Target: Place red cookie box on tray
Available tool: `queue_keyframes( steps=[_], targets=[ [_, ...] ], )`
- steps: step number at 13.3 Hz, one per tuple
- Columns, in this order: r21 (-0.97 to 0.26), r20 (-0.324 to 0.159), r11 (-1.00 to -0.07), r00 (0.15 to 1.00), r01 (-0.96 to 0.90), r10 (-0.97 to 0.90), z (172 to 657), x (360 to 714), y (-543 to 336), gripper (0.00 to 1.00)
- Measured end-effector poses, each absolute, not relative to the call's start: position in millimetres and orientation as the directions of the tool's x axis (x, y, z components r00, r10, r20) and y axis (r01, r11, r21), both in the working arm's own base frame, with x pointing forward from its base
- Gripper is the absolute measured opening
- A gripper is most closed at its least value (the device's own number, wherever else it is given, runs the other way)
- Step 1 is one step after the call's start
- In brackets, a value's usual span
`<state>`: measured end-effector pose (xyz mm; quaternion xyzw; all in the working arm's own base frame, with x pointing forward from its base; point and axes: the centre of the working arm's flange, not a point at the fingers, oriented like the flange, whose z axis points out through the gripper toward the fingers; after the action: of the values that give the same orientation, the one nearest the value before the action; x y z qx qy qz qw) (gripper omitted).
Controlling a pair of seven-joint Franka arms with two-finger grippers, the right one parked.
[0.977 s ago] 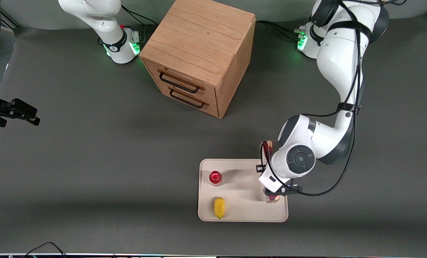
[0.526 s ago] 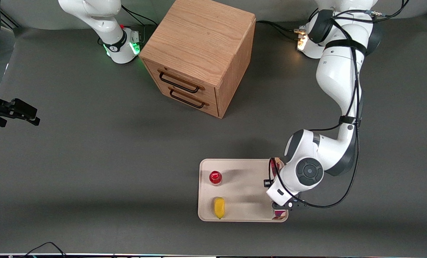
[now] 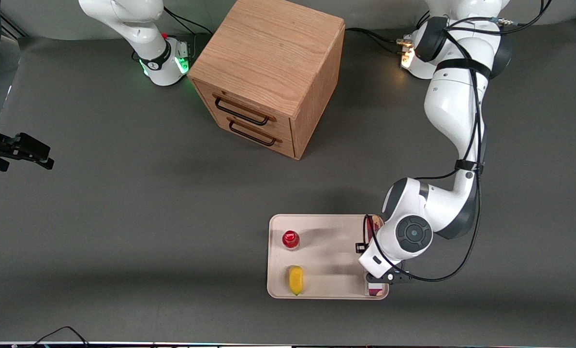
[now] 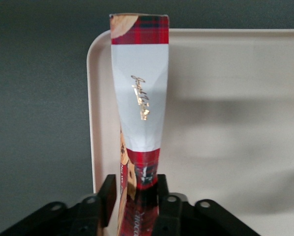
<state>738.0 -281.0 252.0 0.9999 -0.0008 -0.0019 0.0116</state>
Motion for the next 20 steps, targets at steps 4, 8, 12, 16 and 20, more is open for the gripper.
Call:
queue_keyframes(
  steps=[4, 8, 12, 16, 20],
  targets=[
    [-0.001, -0.048, -1.0, 0.999, 0.005, 0.005, 265.4, 736.3, -274.1, 0.91],
    [-0.036, -0.048, -0.998, 0.998, 0.044, 0.046, 337.1, 739.8, -241.0, 1.0],
    [-0.055, -0.069, -0.996, 0.994, 0.077, 0.08, 422.3, 741.4, -142.8, 1.0],
    [-0.055, -0.085, -0.998, 0.996, 0.021, 0.026, 487.1, 709.1, -74.5, 1.0],
    [-0.065, -0.063, -0.997, 0.997, 0.035, 0.039, 522.5, 656.9, -42.0, 1.0]
  ],
)
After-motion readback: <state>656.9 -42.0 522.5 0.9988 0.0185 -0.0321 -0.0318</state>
